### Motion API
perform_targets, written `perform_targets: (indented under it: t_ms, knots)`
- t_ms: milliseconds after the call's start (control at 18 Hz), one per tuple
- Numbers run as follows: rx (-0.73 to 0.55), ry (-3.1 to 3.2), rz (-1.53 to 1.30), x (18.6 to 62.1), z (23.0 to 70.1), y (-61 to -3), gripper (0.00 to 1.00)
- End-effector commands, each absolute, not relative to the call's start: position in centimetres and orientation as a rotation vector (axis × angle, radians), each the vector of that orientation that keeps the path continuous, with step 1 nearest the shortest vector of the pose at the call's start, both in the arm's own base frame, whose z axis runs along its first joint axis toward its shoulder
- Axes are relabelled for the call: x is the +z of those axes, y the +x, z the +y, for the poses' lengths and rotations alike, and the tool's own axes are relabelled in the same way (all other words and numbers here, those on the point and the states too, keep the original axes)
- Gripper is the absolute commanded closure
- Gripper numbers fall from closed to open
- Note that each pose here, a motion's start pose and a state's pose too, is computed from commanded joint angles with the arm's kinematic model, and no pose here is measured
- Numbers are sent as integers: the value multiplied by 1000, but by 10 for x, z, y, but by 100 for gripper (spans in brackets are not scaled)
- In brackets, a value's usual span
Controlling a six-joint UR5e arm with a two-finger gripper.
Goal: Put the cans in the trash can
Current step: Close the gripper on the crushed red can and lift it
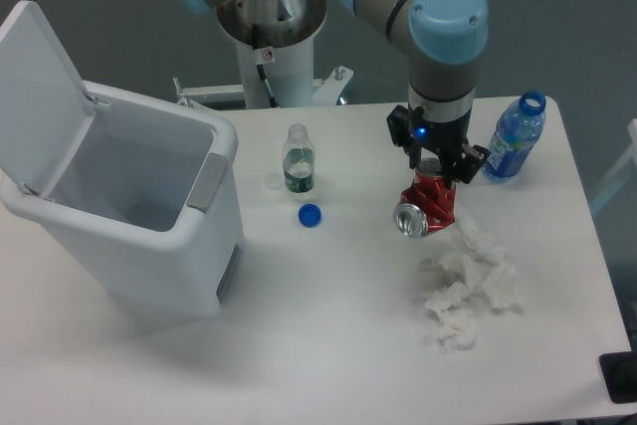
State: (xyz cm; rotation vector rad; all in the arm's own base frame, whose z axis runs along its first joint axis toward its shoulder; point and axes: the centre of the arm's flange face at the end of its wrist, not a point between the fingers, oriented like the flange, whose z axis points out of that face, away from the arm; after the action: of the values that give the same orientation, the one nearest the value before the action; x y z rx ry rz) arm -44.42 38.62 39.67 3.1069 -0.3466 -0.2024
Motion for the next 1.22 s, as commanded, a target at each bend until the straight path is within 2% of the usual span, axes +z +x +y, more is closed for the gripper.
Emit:
perform_targets:
  t_ms: [389, 722, 1000, 1222]
  knots:
    - [-216, 3127, -325, 405, 388, -440, 45]
    - [-249, 3157, -170, 420, 383, -438, 45]
    - [-301, 3215, 163, 447, 384, -430, 45]
    - [-321, 3292, 297, 478, 385, -411, 45]
